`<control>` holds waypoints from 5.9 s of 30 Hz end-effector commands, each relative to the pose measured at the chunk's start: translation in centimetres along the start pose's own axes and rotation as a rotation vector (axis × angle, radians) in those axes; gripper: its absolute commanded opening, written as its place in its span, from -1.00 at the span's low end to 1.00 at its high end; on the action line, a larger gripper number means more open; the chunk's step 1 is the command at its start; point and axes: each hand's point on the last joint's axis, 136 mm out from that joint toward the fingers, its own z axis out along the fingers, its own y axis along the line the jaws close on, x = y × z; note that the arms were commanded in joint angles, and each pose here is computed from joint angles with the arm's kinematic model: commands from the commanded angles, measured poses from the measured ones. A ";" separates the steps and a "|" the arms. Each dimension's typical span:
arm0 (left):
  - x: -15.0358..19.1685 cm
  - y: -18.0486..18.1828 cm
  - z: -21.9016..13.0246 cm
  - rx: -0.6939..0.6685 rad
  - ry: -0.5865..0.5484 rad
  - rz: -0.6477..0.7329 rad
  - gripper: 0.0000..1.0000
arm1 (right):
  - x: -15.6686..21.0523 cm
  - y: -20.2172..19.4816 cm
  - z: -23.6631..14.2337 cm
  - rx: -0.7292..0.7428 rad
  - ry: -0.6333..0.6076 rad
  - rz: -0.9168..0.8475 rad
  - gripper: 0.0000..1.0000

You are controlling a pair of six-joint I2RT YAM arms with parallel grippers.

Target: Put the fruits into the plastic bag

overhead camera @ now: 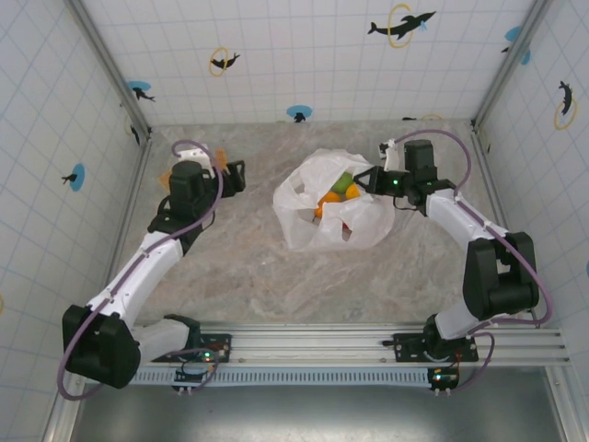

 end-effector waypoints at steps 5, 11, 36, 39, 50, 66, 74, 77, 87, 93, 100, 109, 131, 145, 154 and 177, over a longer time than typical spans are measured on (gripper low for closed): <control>-1.2 7.2 -0.2 -0.243 -0.052 -0.068 0.75 | -0.3 0.2 -0.5 0.005 -0.018 -0.010 -1.00; -1.0 11.2 0.9 -0.319 -0.034 -0.138 0.75 | -0.4 0.5 -0.7 0.012 -0.019 -0.018 -1.00; 1.3 22.0 11.3 -0.479 0.168 -0.237 0.76 | -0.3 0.6 -0.7 0.001 -0.019 -0.023 -1.00; 1.5 22.8 12.5 -0.469 0.178 -0.245 0.77 | -0.4 0.6 -0.7 0.001 -0.020 -0.024 -1.00; 4.2 24.8 16.4 -0.459 0.288 -0.260 0.78 | -0.4 0.2 -0.2 -0.003 -0.012 -0.015 -1.00; 5.5 25.8 17.1 -0.482 0.320 -0.250 0.43 | 0.1 -0.2 0.1 -0.003 0.002 -0.005 -1.00; 0.1 23.6 14.5 -0.466 0.198 -0.225 0.24 | 0.3 -0.1 -0.3 0.001 -0.003 -0.009 -1.00; -2.6 21.2 12.3 -0.403 0.114 -0.247 0.21 | 0.3 -0.2 -0.3 0.003 -0.003 -0.007 -1.00; -3.3 6.7 3.8 -0.037 -0.009 -0.202 0.19 | -0.1 -0.1 -0.2 -0.003 -0.010 -0.009 -1.00; 1.8 -4.9 0.3 0.275 0.086 -0.078 0.16 | -0.1 -0.1 -0.1 -0.006 -0.011 -0.009 -1.00; 10.5 -15.2 -3.9 0.571 0.266 0.092 0.16 | -0.1 -0.1 0.0 -0.008 -0.012 -0.005 -1.00; 16.8 -15.2 -0.8 0.484 0.456 0.229 0.15 | 0.0 0.2 -0.2 -0.008 -0.010 -0.009 -1.00; 19.7 -17.2 11.5 0.346 0.502 0.159 0.24 | 0.1 0.7 -0.1 -0.016 -0.003 -0.016 -1.00; 21.1 -16.2 16.8 0.228 0.454 0.139 0.45 | 1.1 0.5 -0.1 -0.017 0.019 -0.019 -1.00; 19.3 -16.6 15.4 0.247 0.424 0.153 0.66 | 1.2 0.1 -0.4 -0.007 0.018 -0.019 -0.99; 13.8 -13.8 2.0 0.335 0.325 0.263 0.73 | 3.6 1.6 -0.9 -0.063 0.127 -0.102 -1.00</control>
